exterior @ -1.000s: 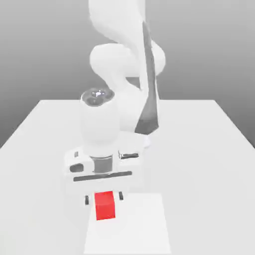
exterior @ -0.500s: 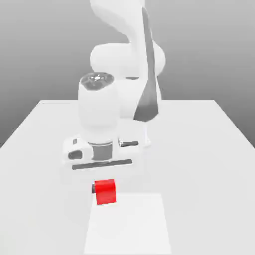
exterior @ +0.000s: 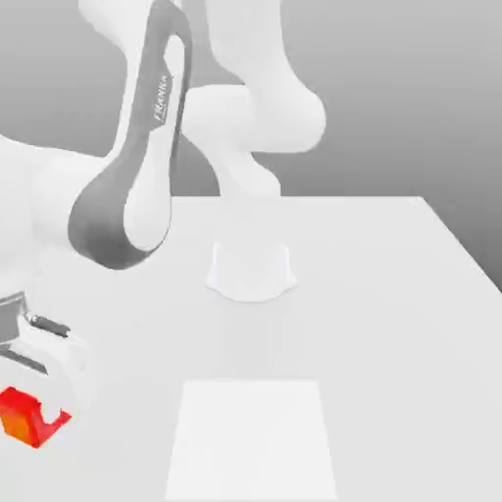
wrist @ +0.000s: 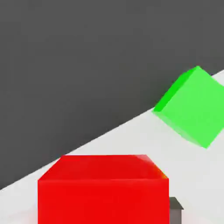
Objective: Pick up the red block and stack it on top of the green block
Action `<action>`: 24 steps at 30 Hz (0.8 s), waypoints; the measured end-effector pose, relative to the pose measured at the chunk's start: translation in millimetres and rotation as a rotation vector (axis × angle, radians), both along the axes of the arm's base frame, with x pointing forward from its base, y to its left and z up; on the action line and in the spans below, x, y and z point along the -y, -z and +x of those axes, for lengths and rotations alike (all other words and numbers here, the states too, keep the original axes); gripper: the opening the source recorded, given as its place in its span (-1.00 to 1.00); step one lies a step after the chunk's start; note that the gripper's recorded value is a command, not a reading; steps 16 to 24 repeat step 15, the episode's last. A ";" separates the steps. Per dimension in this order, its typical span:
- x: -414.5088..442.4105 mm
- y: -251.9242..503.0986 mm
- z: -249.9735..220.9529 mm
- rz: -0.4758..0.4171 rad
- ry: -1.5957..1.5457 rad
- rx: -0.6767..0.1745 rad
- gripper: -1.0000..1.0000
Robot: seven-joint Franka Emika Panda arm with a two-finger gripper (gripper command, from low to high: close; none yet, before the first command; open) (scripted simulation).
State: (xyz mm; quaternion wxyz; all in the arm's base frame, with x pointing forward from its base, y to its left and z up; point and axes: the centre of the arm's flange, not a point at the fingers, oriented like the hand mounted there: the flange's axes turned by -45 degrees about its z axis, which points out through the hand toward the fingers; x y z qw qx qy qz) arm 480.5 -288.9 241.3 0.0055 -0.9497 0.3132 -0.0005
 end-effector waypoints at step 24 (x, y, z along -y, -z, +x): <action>43.9 26.0 4.9 -0.010 0.129 -0.004 1.00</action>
